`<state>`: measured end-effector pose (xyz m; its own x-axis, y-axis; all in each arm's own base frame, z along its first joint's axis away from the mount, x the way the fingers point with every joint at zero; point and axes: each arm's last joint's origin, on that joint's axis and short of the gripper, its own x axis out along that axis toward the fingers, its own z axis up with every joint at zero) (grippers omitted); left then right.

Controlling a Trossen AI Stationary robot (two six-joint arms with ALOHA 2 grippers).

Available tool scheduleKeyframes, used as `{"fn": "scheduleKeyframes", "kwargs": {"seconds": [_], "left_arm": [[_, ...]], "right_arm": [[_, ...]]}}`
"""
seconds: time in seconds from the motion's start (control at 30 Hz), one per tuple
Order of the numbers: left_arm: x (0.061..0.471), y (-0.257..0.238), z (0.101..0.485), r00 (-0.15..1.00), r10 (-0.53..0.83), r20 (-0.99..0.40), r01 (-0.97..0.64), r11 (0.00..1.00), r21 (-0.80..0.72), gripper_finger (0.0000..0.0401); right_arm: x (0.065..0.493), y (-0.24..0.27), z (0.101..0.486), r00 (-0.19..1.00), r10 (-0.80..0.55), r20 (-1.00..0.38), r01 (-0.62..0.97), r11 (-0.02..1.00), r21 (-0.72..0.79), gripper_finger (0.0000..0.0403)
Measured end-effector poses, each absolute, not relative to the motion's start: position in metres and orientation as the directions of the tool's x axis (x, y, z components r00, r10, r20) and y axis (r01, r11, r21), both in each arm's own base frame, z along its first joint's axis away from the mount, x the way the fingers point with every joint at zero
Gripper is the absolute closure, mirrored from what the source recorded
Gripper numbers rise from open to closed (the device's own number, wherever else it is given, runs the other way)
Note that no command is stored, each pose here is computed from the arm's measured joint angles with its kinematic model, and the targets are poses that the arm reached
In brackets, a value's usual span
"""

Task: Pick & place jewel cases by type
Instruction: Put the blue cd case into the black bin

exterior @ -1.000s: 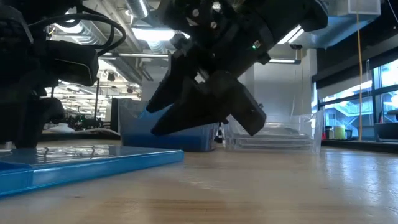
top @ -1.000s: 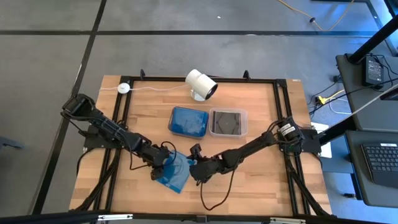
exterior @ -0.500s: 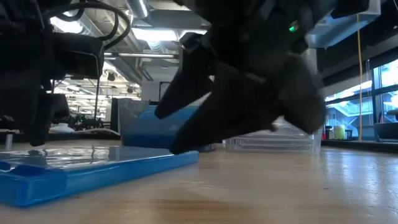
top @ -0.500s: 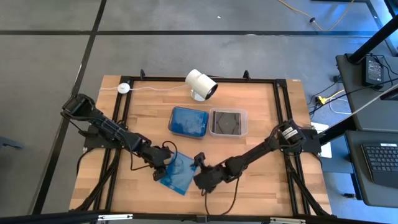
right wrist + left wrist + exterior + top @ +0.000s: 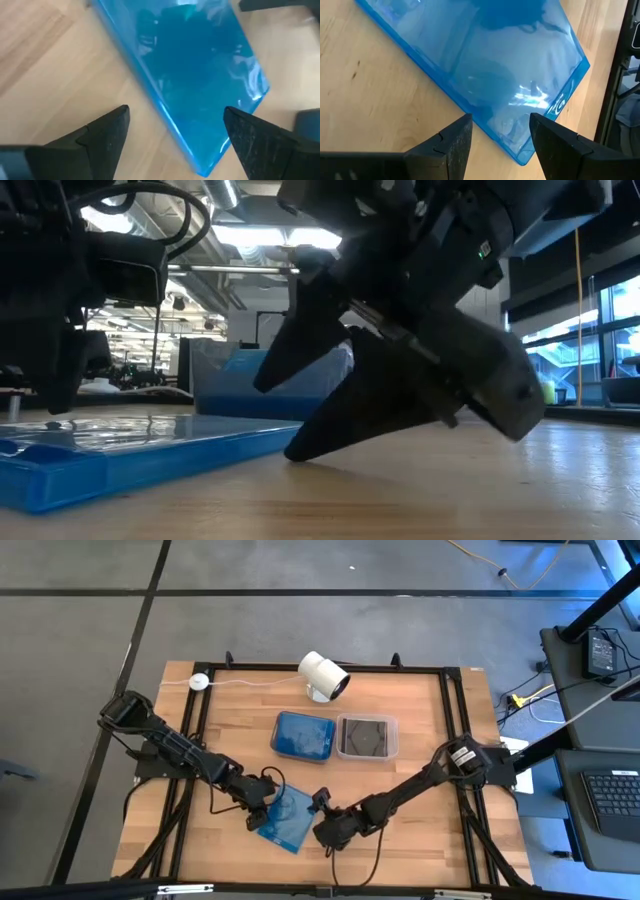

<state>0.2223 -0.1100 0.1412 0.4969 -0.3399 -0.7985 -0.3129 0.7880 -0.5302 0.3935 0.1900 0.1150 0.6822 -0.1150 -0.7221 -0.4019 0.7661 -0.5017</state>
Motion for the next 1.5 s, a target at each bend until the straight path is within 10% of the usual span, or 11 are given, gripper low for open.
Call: {"fn": "scheduleKeyframes", "kwargs": {"seconds": [0.67,1.5], "left_arm": [[0.242,-0.124,0.123,0.511,-0.487,-0.708,-0.242,0.709,-0.662,0.0207],[0.243,-0.123,0.123,0.526,-0.467,-0.711,-0.218,0.733,-0.644,0.0207]], "right_arm": [[0.397,0.188,0.112,0.735,-0.302,-0.607,-0.348,0.6,-0.72,0.0076],[0.409,0.203,0.132,0.869,-0.175,-0.462,-0.318,0.517,-0.794,0.0076]]}}
